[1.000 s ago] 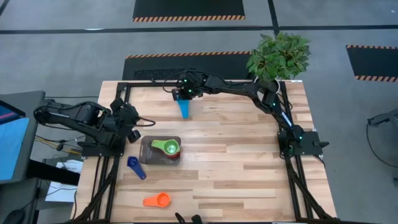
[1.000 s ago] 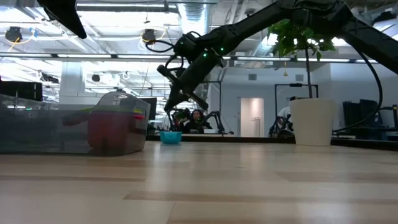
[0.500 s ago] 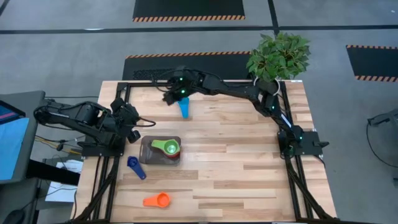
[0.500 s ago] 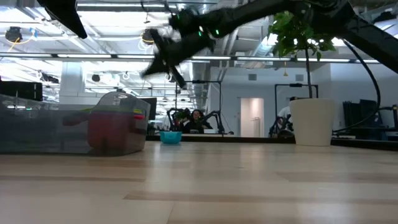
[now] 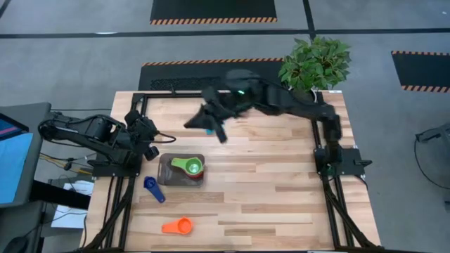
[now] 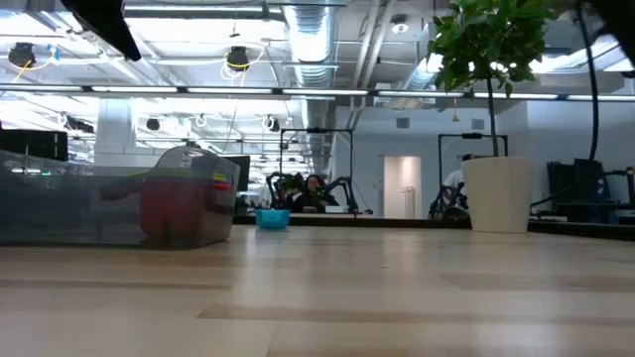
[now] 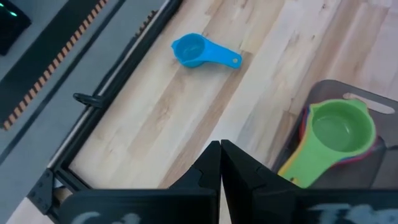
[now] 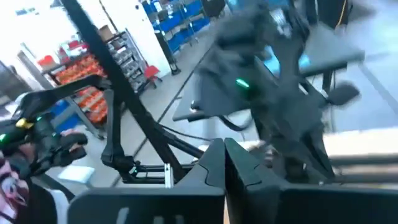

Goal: Nest measuring cups in basket
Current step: Stack the light blue measuring cup on top of the green measuring cup in the black bin

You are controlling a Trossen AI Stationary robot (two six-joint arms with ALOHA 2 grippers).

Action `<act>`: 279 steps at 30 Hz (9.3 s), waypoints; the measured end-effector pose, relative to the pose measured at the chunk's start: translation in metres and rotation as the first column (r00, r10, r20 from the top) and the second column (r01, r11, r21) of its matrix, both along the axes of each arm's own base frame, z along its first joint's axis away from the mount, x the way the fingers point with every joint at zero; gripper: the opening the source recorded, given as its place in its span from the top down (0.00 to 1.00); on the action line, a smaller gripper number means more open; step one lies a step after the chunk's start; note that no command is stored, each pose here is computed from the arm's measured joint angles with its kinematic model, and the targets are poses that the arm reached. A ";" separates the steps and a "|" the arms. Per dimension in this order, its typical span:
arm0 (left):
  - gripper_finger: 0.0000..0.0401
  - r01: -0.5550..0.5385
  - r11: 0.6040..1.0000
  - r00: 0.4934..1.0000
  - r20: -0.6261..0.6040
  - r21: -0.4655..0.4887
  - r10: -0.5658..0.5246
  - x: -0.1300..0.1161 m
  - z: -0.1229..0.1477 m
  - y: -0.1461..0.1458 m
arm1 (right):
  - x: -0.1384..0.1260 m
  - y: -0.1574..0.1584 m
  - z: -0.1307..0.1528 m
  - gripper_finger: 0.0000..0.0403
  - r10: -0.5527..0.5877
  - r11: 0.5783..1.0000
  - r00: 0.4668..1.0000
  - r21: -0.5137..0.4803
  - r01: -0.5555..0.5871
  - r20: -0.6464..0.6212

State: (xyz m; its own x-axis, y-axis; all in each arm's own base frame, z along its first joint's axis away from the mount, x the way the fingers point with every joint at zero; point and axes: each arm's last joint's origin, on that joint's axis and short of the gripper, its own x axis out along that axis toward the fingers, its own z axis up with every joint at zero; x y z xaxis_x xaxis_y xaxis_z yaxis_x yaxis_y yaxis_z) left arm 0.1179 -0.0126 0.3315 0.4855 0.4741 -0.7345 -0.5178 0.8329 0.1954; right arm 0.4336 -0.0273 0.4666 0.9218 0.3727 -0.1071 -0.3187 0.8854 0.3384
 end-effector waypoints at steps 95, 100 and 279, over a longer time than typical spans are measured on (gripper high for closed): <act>1.00 -0.379 0.893 0.913 -0.254 -0.242 0.319 0.242 -0.138 0.246 | -0.234 0.214 0.017 0.96 -0.746 0.663 0.650 -0.240 0.709 -0.143; 1.00 -0.297 0.920 0.950 -0.171 -0.257 0.259 0.252 -0.113 0.254 | -0.234 0.214 0.017 0.99 -0.746 0.664 0.650 -0.238 0.709 -0.145; 1.00 0.260 0.904 0.955 0.226 -0.340 -0.190 -0.048 -0.018 -0.010 | 0.032 0.087 -0.313 0.37 -0.462 0.851 0.007 -0.441 0.285 -0.887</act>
